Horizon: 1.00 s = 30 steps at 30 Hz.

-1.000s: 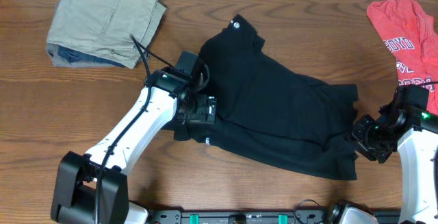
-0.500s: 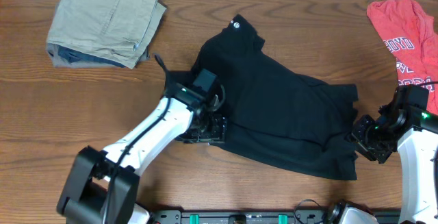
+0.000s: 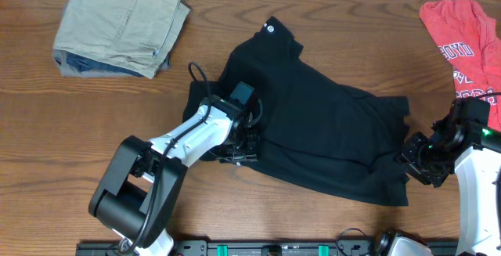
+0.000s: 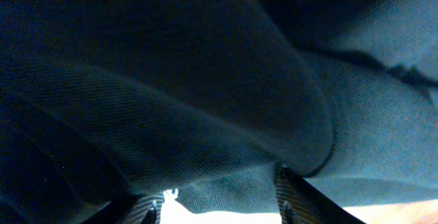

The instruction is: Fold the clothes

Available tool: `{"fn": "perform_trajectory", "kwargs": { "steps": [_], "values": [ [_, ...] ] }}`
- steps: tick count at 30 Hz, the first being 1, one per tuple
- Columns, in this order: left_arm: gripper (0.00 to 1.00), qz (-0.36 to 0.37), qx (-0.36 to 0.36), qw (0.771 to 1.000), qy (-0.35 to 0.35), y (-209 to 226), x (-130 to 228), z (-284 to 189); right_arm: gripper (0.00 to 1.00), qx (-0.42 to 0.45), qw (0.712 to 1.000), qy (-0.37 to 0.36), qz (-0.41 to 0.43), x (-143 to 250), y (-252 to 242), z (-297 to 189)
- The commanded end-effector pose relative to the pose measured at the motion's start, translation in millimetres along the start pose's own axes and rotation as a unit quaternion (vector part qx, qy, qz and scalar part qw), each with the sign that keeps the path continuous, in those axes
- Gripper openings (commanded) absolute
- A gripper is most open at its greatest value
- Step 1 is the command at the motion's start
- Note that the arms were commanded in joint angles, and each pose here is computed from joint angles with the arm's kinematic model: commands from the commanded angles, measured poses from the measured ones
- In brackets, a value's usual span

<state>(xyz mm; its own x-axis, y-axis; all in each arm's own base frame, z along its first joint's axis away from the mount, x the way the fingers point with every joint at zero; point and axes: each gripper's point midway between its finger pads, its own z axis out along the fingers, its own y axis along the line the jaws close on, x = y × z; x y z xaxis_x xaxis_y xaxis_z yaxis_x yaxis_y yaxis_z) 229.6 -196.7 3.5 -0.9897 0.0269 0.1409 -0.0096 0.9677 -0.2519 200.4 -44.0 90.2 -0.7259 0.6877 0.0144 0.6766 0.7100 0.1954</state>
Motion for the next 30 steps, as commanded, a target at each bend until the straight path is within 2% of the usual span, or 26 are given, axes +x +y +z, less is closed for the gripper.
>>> {"fn": "perform_trajectory", "kwargs": {
  "steps": [1, 9, 16, 30],
  "values": [
    [0.50, -0.002, -0.024, 1.000, -0.011, 12, -6, 2, 0.38, -0.001, 1.000, 0.008, -0.014, 4, 2, 3],
    [0.36, 0.002, -0.026, 1.000, -0.008, 13, -3, -4, 0.38, 0.001, 1.000, 0.007, -0.018, 4, 2, 3],
    [0.35, -0.006, -0.080, 0.996, -0.043, 31, -10, -19, 0.39, 0.001, 1.000, 0.007, -0.018, 4, 2, 3],
    [0.36, -0.015, -0.052, 0.995, -0.084, 21, -31, -21, 0.39, 0.001, 1.000, 0.008, -0.020, 4, 2, 3]
  ]
}}
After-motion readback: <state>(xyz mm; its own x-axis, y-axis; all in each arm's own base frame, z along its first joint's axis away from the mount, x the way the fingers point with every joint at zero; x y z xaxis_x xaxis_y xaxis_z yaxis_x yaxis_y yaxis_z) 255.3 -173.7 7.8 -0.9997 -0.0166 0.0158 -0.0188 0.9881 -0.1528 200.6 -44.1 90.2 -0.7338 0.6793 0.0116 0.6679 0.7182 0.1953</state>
